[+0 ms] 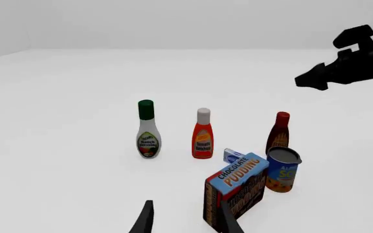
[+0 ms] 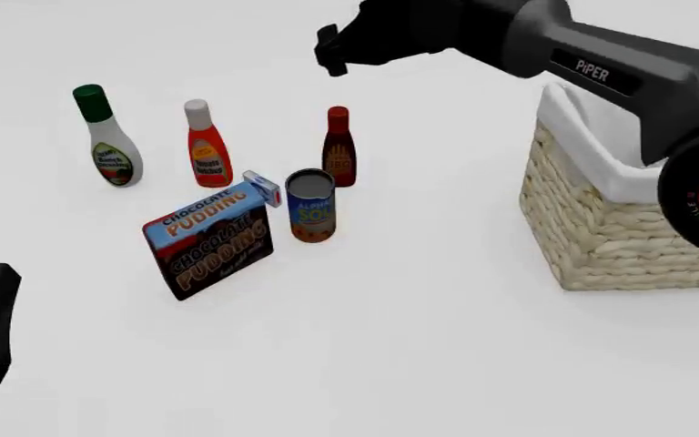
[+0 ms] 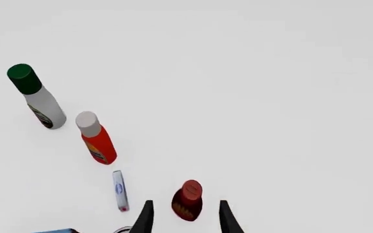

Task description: Pick the bbq sauce and place it in the basket.

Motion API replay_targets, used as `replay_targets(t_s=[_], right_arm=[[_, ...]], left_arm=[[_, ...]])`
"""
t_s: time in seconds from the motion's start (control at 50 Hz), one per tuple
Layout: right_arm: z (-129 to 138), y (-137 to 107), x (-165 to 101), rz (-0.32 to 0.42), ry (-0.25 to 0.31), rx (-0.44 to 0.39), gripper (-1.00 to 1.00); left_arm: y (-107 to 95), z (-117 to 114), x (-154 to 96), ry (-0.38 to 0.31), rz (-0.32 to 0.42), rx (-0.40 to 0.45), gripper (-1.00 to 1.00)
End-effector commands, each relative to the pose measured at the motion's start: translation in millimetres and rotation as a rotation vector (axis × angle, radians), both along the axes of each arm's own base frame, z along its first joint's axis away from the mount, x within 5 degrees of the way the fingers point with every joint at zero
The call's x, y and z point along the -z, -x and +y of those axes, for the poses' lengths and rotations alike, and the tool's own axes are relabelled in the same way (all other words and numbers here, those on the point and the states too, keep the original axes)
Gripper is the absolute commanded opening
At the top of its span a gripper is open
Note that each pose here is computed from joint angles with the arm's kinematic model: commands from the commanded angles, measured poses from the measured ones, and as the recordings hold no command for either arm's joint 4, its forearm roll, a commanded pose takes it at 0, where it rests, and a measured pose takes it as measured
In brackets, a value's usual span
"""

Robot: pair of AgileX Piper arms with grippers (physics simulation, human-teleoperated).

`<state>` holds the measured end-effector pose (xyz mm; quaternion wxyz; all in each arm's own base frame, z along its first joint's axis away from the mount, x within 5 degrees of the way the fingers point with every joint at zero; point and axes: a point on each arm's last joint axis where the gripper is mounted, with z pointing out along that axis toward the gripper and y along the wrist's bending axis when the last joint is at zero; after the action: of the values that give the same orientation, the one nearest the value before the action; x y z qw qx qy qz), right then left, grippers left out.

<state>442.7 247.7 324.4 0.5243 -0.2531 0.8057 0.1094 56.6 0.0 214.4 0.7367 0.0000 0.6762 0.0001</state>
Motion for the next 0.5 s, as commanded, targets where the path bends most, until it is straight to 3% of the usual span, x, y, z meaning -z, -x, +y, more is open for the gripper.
replay_targets(t_s=[0.02,0.5], right_arm=[[10.9,-23.1,23.8,0.028,0.018,0.002,1.00],[17.6,-54.0,67.4,0.072,0.063,0.008,1.00]], left_arm=[[0.0,0.0,0.0,0.000,0.000,0.000,1.00],[0.0,0.0,0.0,0.000,0.000,0.000,1.00]])
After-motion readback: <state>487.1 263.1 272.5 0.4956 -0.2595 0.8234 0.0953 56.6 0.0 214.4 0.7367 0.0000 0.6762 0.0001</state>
